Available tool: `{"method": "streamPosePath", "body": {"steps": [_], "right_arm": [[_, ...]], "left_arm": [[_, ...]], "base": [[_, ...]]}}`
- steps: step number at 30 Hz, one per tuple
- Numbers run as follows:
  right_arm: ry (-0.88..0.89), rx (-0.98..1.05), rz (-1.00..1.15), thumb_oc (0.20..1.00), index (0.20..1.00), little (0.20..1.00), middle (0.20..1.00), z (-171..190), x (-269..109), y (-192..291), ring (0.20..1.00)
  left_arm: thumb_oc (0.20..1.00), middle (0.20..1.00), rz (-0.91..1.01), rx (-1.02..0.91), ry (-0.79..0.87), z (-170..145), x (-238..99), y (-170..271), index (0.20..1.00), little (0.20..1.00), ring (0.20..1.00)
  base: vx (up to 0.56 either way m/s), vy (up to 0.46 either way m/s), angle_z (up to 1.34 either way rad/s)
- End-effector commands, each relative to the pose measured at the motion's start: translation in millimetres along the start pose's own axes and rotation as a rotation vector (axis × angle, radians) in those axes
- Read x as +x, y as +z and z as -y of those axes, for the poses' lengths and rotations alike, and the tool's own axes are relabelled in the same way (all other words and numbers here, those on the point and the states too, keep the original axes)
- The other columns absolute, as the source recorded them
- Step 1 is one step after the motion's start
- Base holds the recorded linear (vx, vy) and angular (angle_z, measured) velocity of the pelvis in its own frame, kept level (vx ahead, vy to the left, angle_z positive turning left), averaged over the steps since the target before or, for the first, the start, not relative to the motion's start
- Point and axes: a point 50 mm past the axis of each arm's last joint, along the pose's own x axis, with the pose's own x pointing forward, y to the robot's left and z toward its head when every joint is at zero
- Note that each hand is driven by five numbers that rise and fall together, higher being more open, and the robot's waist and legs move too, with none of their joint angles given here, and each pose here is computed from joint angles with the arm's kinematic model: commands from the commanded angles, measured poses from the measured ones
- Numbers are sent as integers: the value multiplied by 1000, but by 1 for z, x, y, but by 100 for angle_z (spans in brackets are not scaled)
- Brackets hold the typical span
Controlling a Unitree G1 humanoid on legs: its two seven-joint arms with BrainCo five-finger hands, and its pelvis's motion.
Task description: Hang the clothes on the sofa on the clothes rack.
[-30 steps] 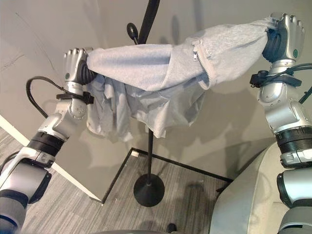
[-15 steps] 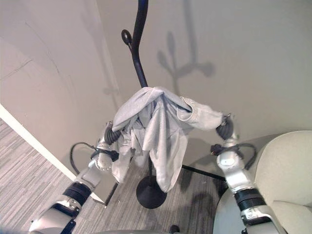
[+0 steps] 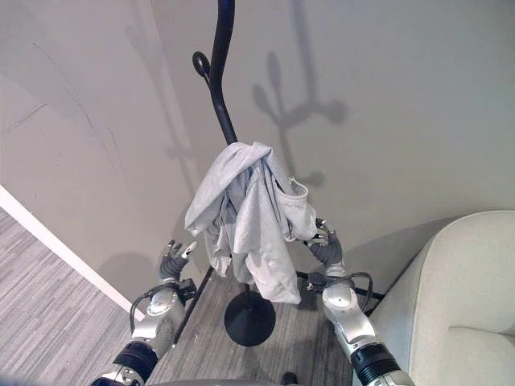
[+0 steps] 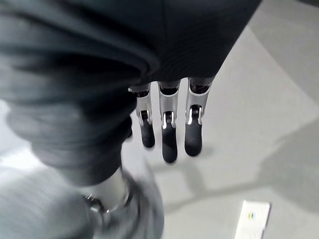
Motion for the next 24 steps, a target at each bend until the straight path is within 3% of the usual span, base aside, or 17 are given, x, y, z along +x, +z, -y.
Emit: {"method": "streamPosePath", "body": {"steps": [1,5,7,13,16,20,21,22,24], "right_arm": [[-56,47,95,1000,1000,1000,1000,11,3,16,1000],[-61,-23,75,1000,1000,1000,1000,25,-8,5,1000],[-82,-207,66,1000,1000,1000,1000,42,-24,-11,1000],[-203,-114,-67,1000,1000,1000,1000,56,-46,-42,1000],[-232,-67,-241,1000,1000,1000,1000,51,-64,-78,1000],[-376,447,-805,1000,1000,1000,1000,20,-112,-164,1000],[-376,448,-804,1000,1000,1000,1000,20,-112,-164,1000],[-563,722,-1009,1000,1000,1000,1000,9,-139,-187,1000],[-653,772,-1125,1000,1000,1000,1000,4,-162,-197,1000]], "left_arm": [[1000,1000,30,68,77,-20,12,7,1000,1000,1000],[1000,1000,-27,133,79,-46,2,-14,1000,1000,1000],[1000,1000,-129,99,90,-67,-12,-42,1000,1000,1000],[1000,1000,-232,90,137,-85,-28,-69,1000,1000,1000],[1000,1000,-359,78,154,-95,-43,-95,1000,1000,1000],[1000,1000,-651,134,141,-104,-74,-140,1000,1000,1000],[1000,1000,-650,134,141,-104,-73,-139,1000,1000,1000],[1000,1000,-720,114,149,-104,-80,-148,1000,1000,1000],[1000,1000,-735,80,154,-99,-81,-150,1000,1000,1000]], "base": [[0,0,0],[-23,4,-7],[-35,10,-8],[-16,10,-8],[-20,14,-14],[-10,6,-7],[0,0,0],[0,0,0],[37,-3,12]]}}
